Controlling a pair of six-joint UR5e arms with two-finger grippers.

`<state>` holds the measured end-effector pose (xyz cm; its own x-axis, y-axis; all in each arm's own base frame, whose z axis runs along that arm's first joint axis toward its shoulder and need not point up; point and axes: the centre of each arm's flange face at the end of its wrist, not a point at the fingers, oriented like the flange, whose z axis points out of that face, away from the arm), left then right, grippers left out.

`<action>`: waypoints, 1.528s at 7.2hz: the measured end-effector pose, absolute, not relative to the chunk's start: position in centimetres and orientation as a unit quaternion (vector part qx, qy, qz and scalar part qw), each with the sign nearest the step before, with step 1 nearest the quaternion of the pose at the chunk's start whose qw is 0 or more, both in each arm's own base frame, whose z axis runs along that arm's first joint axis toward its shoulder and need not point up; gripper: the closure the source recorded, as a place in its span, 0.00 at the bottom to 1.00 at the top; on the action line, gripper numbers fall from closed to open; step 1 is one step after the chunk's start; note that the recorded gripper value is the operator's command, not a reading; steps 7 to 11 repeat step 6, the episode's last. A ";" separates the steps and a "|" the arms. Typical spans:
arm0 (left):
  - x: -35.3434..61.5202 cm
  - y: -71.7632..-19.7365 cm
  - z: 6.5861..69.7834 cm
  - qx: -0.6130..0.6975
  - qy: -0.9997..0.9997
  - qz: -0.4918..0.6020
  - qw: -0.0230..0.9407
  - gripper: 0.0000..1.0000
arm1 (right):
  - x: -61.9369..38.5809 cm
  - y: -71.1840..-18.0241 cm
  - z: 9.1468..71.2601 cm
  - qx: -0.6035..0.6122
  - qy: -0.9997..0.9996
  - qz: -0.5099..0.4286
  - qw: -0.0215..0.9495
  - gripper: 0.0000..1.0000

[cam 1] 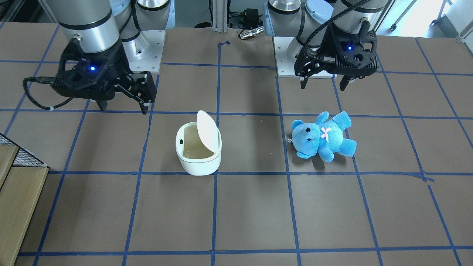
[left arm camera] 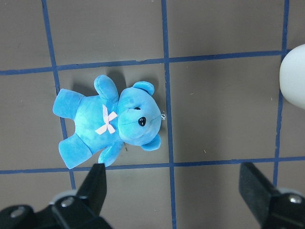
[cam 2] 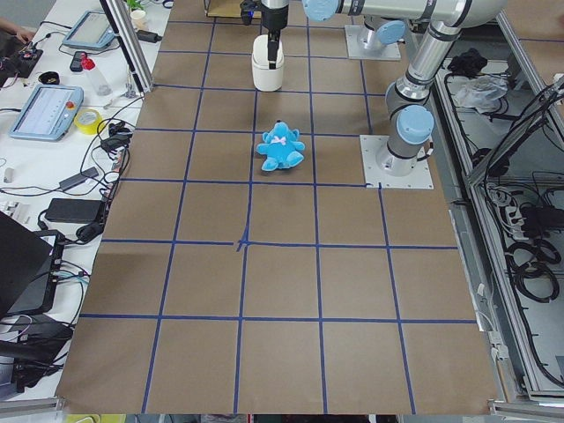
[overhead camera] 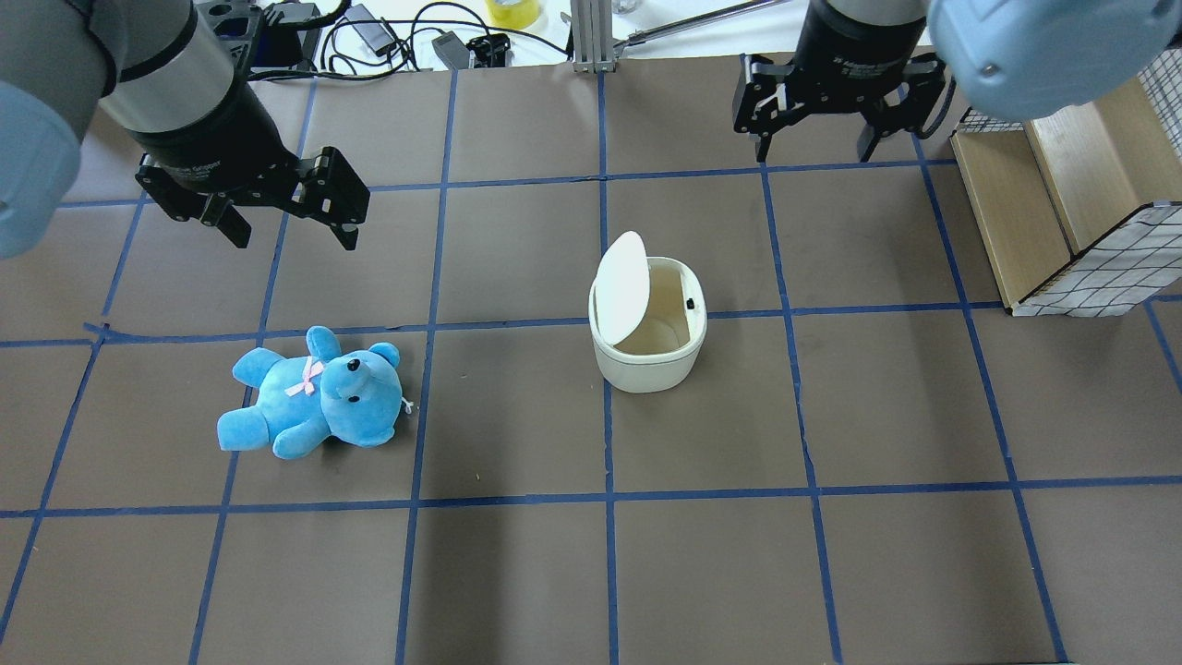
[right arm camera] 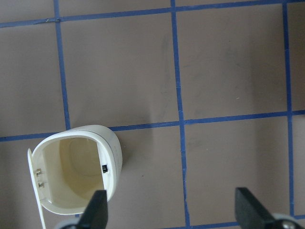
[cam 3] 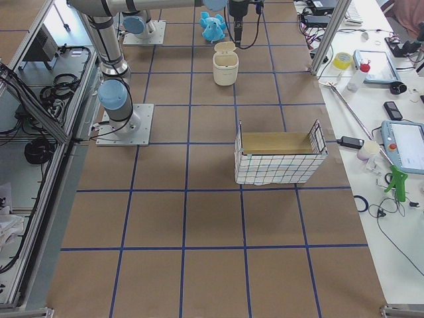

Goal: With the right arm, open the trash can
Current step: 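Raise the right gripper away from the opened trash can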

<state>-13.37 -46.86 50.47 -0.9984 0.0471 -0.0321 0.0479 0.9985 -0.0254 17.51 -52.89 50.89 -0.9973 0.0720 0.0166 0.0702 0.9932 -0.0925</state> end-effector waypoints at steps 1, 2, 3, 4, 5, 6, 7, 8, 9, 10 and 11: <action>-13.4 -46.9 50.5 0.024 1.000 -0.013 0.016 0.00 | 16.6 -53.0 51.4 -0.034 -0.998 0.048 0.010 0.00; -13.4 -46.9 50.5 0.024 0.999 -0.013 0.016 0.00 | 16.3 -53.0 51.7 -0.033 -0.998 0.051 0.010 0.00; -13.4 -46.9 50.5 0.024 0.999 -0.013 0.016 0.00 | 16.2 -53.0 51.9 -0.033 -0.998 0.054 0.010 0.00; -13.4 -46.9 50.5 0.024 1.000 -0.013 0.016 0.00 | 16.2 -53.0 52.0 -0.033 -0.998 0.056 0.009 0.00; -13.4 -46.9 50.5 0.024 1.000 -0.013 0.016 0.00 | 16.2 -53.0 52.0 -0.033 -0.998 0.056 0.009 0.00; -13.4 -46.9 50.5 0.024 1.000 -0.013 0.016 0.00 | 16.2 -53.0 52.0 -0.033 -0.998 0.056 0.009 0.00; -13.4 -46.9 50.5 0.024 1.000 -0.013 0.016 0.00 | 16.2 -53.0 52.0 -0.033 -0.998 0.056 0.009 0.00; -13.4 -46.9 50.5 0.024 1.000 -0.013 0.016 0.00 | 16.2 -53.0 52.0 -0.033 -0.998 0.056 0.009 0.00; -13.4 -46.9 50.5 0.024 1.000 -0.013 0.016 0.00 | 16.2 -53.0 52.0 -0.033 -0.998 0.056 0.009 0.00; -13.4 -46.9 50.5 0.024 1.000 -0.013 0.016 0.00 | 16.2 -53.0 52.0 -0.033 -0.998 0.056 0.009 0.00; -13.4 -46.9 50.5 0.024 1.000 -0.013 0.016 0.00 | 16.2 -53.0 52.0 -0.033 -0.998 0.056 0.009 0.00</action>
